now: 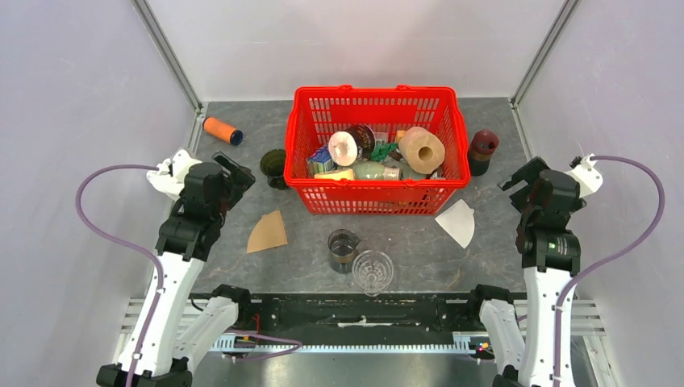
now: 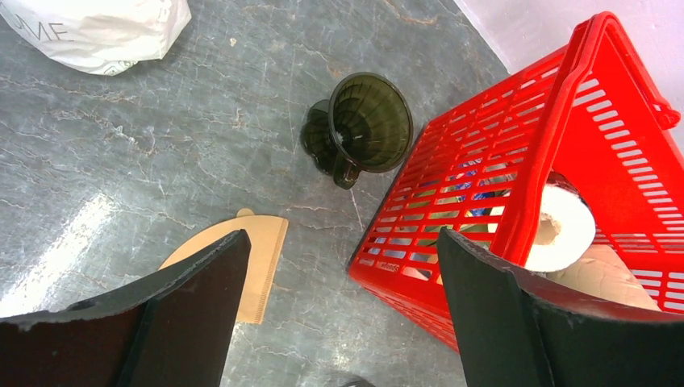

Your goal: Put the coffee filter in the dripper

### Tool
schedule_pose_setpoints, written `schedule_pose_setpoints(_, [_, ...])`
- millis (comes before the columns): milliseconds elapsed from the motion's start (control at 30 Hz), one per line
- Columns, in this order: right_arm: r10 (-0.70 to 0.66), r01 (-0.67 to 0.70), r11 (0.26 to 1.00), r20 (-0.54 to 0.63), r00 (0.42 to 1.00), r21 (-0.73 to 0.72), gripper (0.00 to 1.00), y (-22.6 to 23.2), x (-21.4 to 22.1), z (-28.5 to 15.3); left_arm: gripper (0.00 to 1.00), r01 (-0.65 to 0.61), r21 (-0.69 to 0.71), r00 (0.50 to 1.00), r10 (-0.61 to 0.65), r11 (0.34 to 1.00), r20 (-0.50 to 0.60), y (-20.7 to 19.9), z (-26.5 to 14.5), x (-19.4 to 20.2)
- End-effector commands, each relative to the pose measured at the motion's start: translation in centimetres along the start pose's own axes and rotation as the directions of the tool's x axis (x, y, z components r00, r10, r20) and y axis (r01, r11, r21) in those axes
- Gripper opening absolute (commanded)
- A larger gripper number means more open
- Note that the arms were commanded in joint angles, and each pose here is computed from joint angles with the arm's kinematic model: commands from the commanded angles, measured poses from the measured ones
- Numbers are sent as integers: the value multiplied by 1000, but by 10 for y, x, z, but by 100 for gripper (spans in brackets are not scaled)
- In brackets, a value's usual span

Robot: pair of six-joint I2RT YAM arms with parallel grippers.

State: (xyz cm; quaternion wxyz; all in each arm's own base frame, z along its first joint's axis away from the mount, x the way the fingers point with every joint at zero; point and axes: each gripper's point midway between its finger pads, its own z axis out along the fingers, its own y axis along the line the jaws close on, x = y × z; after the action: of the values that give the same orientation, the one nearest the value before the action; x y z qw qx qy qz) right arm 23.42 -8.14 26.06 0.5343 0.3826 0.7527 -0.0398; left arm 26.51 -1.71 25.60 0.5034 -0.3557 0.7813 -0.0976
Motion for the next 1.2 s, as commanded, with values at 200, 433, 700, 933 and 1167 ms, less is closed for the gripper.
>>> schedule_pose_setpoints(200, [85, -75, 995, 140, 986, -71, 97, -5, -4, -11, 93, -50, -8, 997, 50, 999, -64, 11, 2, 21])
schedule_pose_setpoints(433, [85, -69, 991, 139, 987, -117, 97, 0, 3, -7, 93, 6, 20, 999, -5, 1000, -34, 9, 17, 28])
schedule_pose_setpoints(700, [-11, -2, 988, -84, 996, -158, 97, 24, 34, 16, 94, 35, 24, 999, -35, 999, -5, 18, 33, 41])
schedule_pose_setpoints(933, [-39, -8, 983, -247, 968, -186, 97, 33, 57, 13, 94, 44, 45, 999, -44, 998, -19, 21, 50, 60])
schedule_pose_setpoints(1167, [-91, 17, 986, -440, 893, -168, 97, 15, 100, -14, 94, 47, 49, 998, -45, 998, -34, 22, 61, 70])
